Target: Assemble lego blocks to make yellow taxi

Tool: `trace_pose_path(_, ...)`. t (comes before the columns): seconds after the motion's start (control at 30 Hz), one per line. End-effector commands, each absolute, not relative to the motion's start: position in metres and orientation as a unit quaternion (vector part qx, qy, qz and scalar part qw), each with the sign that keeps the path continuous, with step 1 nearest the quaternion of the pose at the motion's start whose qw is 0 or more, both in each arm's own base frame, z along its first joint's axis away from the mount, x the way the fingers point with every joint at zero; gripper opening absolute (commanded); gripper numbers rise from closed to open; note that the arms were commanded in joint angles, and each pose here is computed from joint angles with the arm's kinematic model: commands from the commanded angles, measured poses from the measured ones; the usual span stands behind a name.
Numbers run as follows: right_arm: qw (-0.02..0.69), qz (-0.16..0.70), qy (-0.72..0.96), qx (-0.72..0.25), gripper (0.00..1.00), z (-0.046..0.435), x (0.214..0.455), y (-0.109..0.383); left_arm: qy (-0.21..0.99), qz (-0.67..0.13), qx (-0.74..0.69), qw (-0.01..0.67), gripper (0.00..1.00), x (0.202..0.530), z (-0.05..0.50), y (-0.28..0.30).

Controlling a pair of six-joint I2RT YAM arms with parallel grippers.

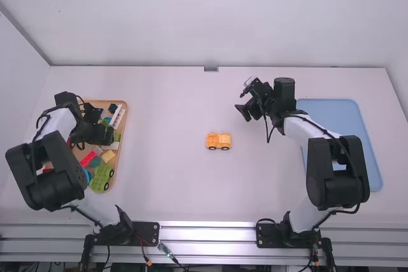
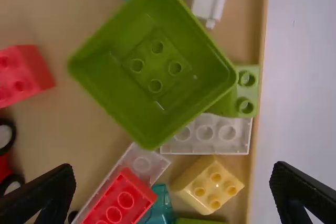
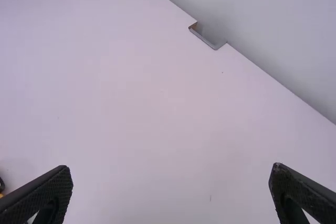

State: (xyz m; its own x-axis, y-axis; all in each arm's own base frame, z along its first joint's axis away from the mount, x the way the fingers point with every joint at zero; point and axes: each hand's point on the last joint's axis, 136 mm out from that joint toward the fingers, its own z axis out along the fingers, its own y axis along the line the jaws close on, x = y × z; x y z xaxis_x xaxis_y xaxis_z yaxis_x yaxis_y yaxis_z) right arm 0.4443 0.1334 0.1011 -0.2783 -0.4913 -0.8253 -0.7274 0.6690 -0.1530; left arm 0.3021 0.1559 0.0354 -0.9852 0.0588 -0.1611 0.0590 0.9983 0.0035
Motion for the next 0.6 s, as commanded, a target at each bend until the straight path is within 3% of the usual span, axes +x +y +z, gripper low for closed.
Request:
trace_pose_path(0.0, 0.462, 0.128, 0.789, -0.383, 0.99, 0.104, 0.446, 0.133, 0.99, -0.022, 0.127, 0.052, 0.9, 0.3, 0.025, 0.148)
trace_pose_path(0.07, 0.461, 0.125, 0.792, -0.38, 0.99, 0.103, 0.446, 0.132, 0.986, -0.033, 0.157, 0.045, 0.8, 0.298, 0.023, 0.146)
trace_pose_path(0.57, 0.486, 0.087, 0.807, -0.325, 0.99, 0.113, 0.466, 0.116, 0.982, -0.021, 0.185, 0.029, 0.61, 0.291, 0.02, 0.149)
